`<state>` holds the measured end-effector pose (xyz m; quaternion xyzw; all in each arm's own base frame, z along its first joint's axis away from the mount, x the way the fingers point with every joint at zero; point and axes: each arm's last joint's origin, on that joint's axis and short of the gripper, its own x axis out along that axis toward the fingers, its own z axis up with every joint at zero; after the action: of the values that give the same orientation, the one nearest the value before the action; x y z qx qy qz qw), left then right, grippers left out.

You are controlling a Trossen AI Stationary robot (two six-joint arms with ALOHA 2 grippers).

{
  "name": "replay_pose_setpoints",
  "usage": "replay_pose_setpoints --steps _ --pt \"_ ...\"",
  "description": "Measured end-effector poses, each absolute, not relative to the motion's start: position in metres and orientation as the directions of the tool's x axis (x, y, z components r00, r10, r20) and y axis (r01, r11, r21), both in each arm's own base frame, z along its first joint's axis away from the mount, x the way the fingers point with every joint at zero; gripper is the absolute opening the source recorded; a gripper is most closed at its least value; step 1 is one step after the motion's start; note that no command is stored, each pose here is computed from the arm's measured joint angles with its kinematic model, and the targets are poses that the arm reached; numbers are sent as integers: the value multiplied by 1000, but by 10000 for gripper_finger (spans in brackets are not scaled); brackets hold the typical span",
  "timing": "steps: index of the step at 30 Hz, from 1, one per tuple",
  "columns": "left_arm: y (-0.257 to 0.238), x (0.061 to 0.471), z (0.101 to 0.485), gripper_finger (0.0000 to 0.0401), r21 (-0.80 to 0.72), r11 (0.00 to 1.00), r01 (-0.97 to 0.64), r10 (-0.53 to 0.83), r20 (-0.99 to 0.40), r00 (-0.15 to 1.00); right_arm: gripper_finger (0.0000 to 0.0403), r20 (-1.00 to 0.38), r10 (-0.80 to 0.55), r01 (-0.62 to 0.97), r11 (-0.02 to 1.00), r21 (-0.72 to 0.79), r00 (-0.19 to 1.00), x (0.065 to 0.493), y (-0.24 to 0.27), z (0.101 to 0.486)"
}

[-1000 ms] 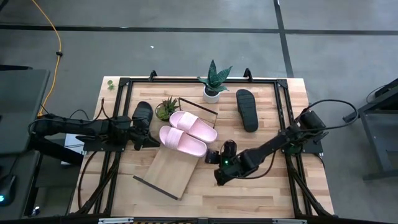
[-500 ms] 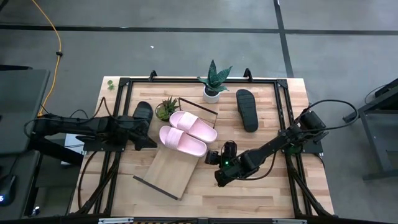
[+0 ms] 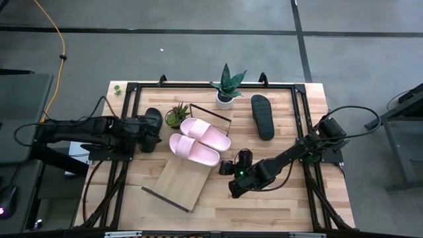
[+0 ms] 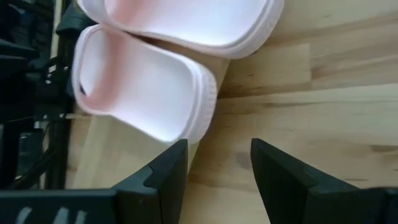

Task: Pick and place slides into the shelf
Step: Put the pink slide on the shelf

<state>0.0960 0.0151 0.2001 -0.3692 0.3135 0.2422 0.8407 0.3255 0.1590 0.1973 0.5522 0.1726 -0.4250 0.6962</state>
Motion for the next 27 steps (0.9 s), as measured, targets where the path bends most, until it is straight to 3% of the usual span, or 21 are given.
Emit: replay_pose_setpoints --steps 7,17,27 --pt "18 106 192 126 -385 598 -703 215 -768 603 167 -757 -467 834 -69 547 458 311 151 192" --pt "20 115 187 126 -348 594 -725 227 -793 566 167 -791 -474 870 -100 484 386 311 139 190" --pt "18 113 190 126 -391 599 -699 194 -776 600 167 -837 -429 917 -43 396 340 324 108 193"
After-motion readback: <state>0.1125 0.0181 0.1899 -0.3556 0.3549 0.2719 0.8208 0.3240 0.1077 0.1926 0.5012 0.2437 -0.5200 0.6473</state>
